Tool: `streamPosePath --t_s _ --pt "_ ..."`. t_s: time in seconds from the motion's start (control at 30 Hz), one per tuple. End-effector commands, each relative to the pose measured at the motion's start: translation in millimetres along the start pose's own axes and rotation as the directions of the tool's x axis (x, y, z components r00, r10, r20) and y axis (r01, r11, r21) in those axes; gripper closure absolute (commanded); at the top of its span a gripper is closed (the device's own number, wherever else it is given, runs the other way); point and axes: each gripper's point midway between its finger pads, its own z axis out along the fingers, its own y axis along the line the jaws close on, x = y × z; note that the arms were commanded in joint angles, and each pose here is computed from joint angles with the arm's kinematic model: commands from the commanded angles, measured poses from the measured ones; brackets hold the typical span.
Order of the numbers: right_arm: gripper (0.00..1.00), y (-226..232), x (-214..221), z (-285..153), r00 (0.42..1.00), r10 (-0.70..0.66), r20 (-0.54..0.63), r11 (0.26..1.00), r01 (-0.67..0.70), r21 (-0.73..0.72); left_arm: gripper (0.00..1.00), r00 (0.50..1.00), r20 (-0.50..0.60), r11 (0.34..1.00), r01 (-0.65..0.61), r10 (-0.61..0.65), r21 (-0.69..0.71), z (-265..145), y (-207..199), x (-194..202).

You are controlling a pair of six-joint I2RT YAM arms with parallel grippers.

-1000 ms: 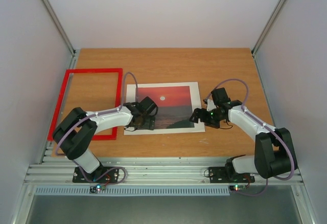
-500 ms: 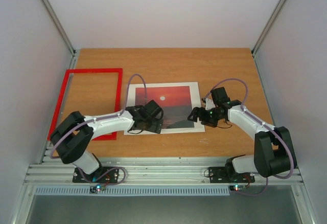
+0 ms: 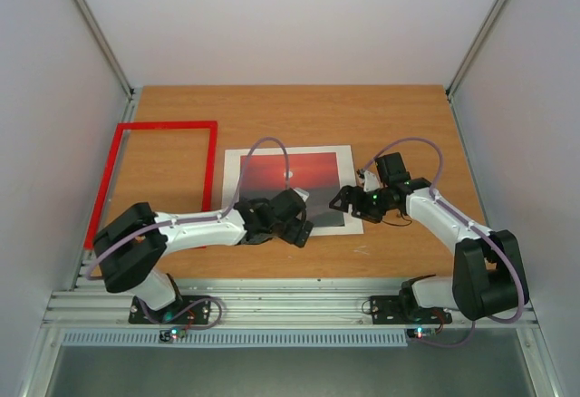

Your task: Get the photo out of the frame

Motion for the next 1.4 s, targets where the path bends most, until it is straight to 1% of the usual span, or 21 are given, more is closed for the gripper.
streamPosePath --t_s 0.0,0.17,0.4,0.53,0.97,1.23,1.37 --pt "0.11 21.9 -10.2 -8.7 0.999 -0.017 0.03 0.998 0.019 -0.066 0.01 0.992 0.105 0.997 -0.075 0.073 0.018 8.4 -19.9 -21.9" --pt "0.11 24.6 -10.4 -10.1 0.999 -0.012 0.03 0.997 0.015 -0.076 0.01 0.985 0.125 0.993 -0.119 0.116 0.017 13.4 -28.6 -18.8" --pt "0.11 30.7 -10.8 -11.0 1.0 -0.004 0.027 0.994 0.007 -0.108 0.01 0.984 0.11 0.99 -0.139 0.142 -0.032 30.9 -27.9 -19.4" --pt "0.11 34.9 -11.2 -13.0 1.0 -0.006 0.026 0.992 0.009 -0.123 0.01 0.98 0.12 0.987 -0.151 0.156 -0.053 36.2 -30.1 -22.0" --pt "0.11 40.3 -11.9 -15.4 1.0 -0.011 0.029 0.989 0.015 -0.145 0.01 0.967 0.167 0.98 -0.187 0.195 -0.062 32.0 -45.0 -28.7" --pt "0.11 40.1 -9.3 -16.5 1.0 -0.011 0.027 0.989 0.015 -0.145 0.01 0.963 0.21 0.982 -0.145 0.168 -0.121 28.6 -35.9 -37.5" --pt "0.11 40.3 -9.9 -16.8 1.0 -0.011 0.029 0.989 0.015 -0.144 0.01 0.964 0.203 0.985 -0.158 0.169 -0.067 28.4 -47.9 -33.9"
